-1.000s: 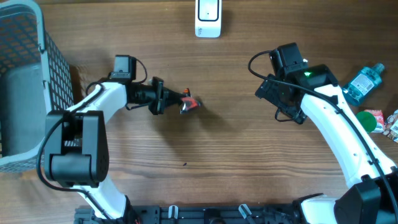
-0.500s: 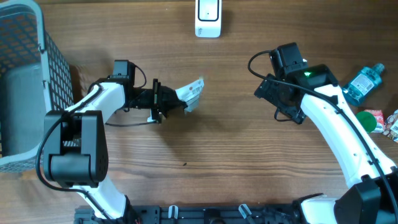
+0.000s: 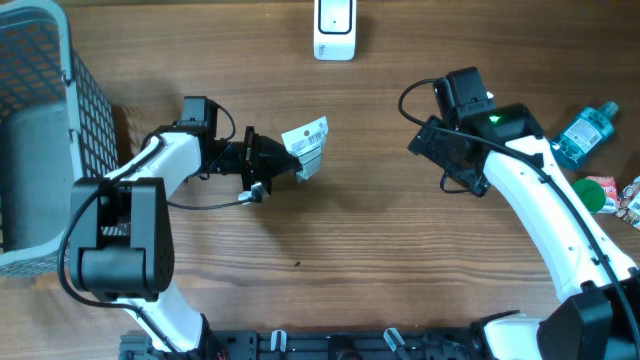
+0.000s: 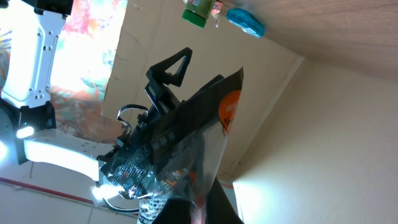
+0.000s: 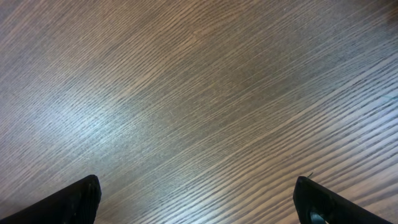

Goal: Scan the item barcode

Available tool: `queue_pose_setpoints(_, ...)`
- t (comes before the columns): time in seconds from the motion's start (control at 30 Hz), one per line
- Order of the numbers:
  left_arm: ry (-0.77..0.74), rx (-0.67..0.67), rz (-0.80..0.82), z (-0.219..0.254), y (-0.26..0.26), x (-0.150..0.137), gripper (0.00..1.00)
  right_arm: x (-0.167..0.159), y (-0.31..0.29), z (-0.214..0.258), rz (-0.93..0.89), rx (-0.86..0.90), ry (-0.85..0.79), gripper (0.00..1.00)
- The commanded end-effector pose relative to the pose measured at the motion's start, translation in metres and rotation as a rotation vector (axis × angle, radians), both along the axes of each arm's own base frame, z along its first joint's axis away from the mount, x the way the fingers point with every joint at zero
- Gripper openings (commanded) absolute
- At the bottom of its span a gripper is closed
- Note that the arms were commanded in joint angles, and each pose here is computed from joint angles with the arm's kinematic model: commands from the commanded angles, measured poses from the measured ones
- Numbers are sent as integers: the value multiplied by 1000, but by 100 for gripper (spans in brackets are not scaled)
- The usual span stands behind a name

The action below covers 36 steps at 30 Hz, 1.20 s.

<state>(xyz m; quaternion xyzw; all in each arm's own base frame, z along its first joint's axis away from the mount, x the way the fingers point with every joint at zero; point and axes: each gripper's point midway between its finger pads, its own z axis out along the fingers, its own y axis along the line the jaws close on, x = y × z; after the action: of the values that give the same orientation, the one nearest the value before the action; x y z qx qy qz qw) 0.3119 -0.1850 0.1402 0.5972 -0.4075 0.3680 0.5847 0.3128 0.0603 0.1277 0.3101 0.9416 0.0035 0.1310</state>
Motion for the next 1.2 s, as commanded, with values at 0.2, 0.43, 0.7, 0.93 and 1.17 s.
queue_pose_setpoints(0.2,98,-41,-2,4,0,-1,4,1,1,-3,-8,8,6,100)
queue_pose_setpoints(0.43,-24,213,18,-40,5,4,4,1,1,-3,-8,8,7,100)
queue_pose_setpoints(0.7,-556,830,-186,-130,60,15,4,0,1,-3,-5,6,12,100)
queue_pose_setpoints(0.93,-1136,855,-315,-116,62,57,19,-1,14,-3,181,-9,17,100)
queue_pose_setpoints(1.17,-1570,954,-368,-27,59,100,100,-6,107,4,523,3,-94,100)
